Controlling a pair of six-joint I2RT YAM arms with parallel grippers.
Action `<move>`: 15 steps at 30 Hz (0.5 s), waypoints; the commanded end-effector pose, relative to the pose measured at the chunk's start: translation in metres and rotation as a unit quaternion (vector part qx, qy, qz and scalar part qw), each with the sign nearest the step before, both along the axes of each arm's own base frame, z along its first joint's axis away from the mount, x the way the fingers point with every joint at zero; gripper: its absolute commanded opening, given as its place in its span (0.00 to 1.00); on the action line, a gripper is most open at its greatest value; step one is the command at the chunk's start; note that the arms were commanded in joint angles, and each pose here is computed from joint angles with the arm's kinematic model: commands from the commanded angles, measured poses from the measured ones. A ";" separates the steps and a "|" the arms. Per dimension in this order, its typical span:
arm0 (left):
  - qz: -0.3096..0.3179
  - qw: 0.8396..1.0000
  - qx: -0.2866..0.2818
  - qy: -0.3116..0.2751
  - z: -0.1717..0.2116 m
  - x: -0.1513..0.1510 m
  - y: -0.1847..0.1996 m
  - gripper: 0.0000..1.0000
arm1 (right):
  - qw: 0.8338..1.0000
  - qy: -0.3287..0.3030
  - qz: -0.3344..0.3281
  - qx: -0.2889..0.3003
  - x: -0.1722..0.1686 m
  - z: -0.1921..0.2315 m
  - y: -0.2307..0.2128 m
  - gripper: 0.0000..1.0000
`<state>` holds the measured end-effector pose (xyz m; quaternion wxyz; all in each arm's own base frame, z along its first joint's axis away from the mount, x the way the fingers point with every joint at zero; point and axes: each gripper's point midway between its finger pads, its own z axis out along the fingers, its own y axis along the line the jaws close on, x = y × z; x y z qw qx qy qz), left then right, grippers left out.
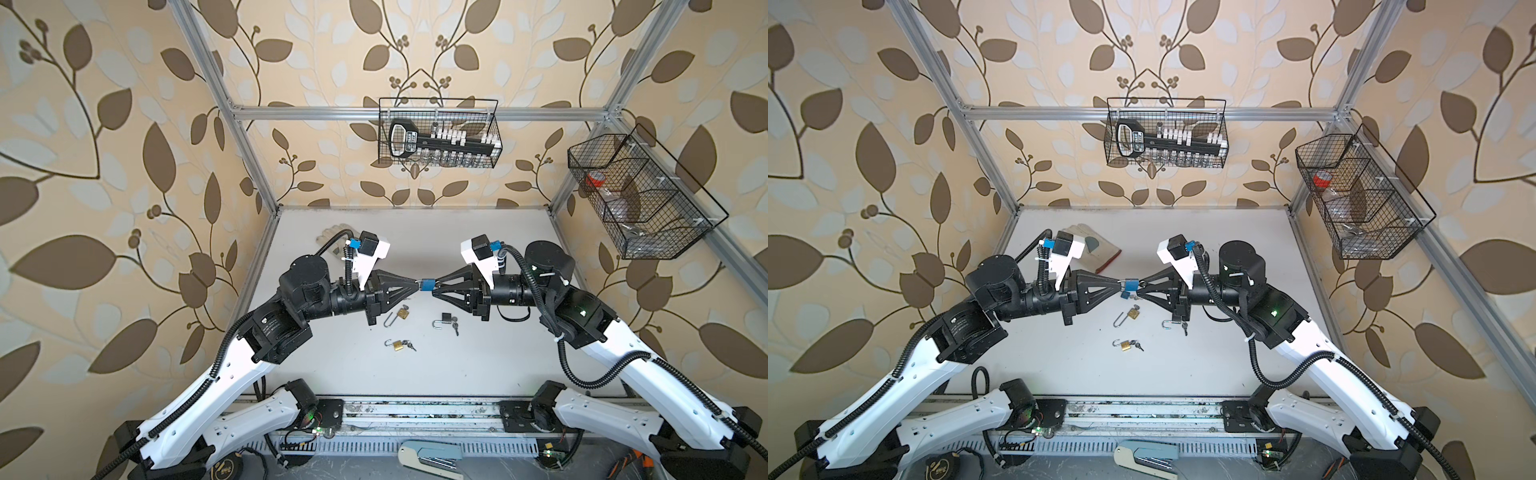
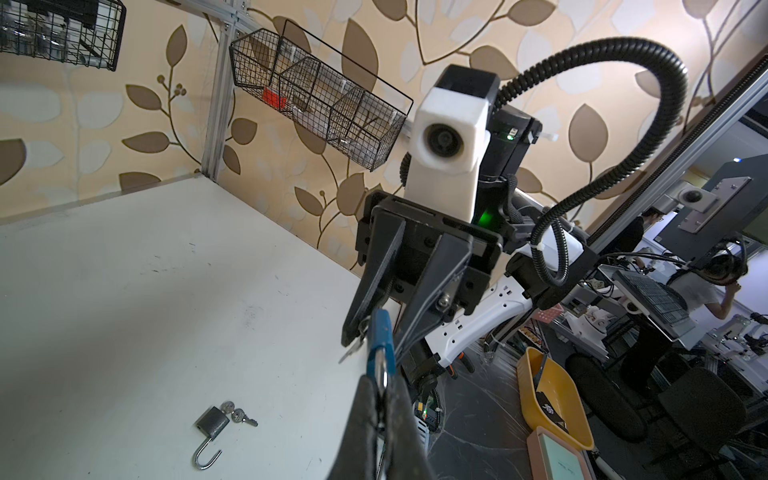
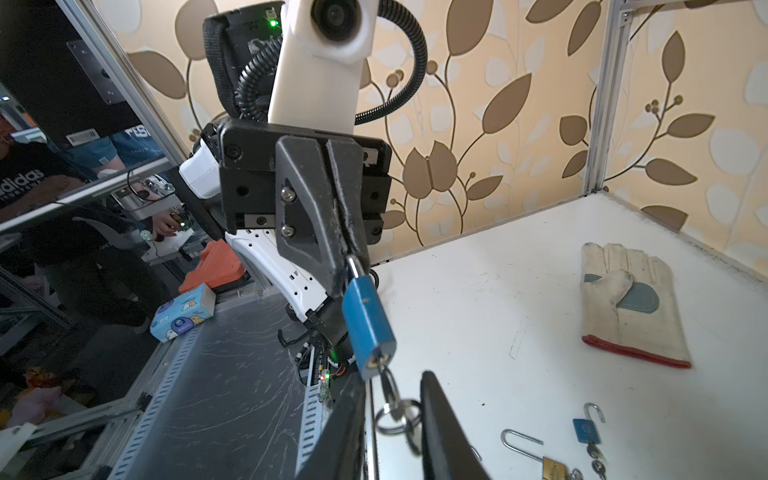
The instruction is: Lock with the key
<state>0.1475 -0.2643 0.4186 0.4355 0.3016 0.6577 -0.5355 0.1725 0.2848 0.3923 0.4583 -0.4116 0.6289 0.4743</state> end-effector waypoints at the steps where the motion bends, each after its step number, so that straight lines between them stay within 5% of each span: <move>1: -0.004 0.999 -0.035 -0.041 0.035 -0.012 0.008 0.00 | 1.000 0.003 -0.007 -0.012 0.003 -0.008 0.000 0.17; 9: 0.001 0.998 -0.034 -0.046 0.037 -0.012 0.010 0.00 | 0.999 -0.002 -0.029 -0.020 0.009 -0.010 -0.003 0.00; 15: 0.008 0.998 -0.027 -0.048 0.035 -0.012 0.013 0.00 | 0.997 -0.006 -0.068 -0.037 0.017 -0.020 -0.012 0.00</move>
